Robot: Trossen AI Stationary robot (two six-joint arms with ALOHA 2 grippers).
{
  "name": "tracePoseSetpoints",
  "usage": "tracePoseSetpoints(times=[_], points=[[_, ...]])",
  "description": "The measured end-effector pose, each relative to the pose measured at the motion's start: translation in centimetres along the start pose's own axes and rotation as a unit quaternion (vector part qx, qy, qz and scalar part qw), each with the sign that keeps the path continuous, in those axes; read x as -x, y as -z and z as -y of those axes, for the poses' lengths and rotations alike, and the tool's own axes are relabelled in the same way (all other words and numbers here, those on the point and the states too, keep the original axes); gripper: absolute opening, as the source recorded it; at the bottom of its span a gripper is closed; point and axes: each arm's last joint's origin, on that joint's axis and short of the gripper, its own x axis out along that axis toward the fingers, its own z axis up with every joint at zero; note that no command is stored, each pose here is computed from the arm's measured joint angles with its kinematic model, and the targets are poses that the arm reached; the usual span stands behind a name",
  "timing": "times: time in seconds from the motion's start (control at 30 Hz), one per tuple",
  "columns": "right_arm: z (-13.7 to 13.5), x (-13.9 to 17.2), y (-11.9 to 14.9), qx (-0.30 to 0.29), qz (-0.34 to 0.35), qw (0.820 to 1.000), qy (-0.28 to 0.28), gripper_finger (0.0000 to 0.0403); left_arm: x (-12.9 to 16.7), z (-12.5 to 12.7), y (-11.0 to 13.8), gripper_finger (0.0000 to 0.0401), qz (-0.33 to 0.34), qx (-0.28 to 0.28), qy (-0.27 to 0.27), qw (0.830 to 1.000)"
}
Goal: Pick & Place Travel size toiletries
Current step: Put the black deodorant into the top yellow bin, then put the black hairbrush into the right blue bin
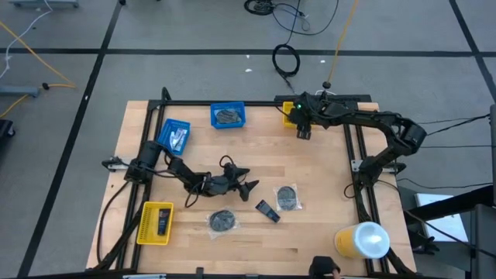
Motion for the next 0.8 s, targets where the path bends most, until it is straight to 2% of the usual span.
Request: tracePoseSetpoints(times=[0.17, 0.4, 0.53, 0.67, 0.8], points=[[0.1, -0.1, 0.4, -0.018, 0.008, 0.999, -0.037, 0.0233, 0.0, 0.0, 0.0, 0.0347, -0.001, 0.0, 0.001, 1.0], [0.7, -0.3, 0.7, -0.04, 0.005, 0.999, -0.029, 0.0286, 0.0, 0.0, 0.0, 0.0347, -0.005, 0.0, 0.007, 1.0], [0.8, 0.0, 0.7, -0.04, 0.01, 0.999, -0.023, 0.0304, 0.0, 0.0, 0.0, 0.0347, -0.004, 0.0, 0.007, 1.0], [1.1, 0.9, 0.6, -0.045, 0.025, 0.999, -0.016, 0.03, 0.0, 0.0, 0.0, 0.0347, -0.004, 0.0, 0.007, 1.0], [1.0, 1.6, 0.5, -0.062, 0.04, 0.997, -0.029, 0.0275, 0.0, 0.0, 0.0, 0.0347, -0.004, -0.001, 0.006, 1.0]])
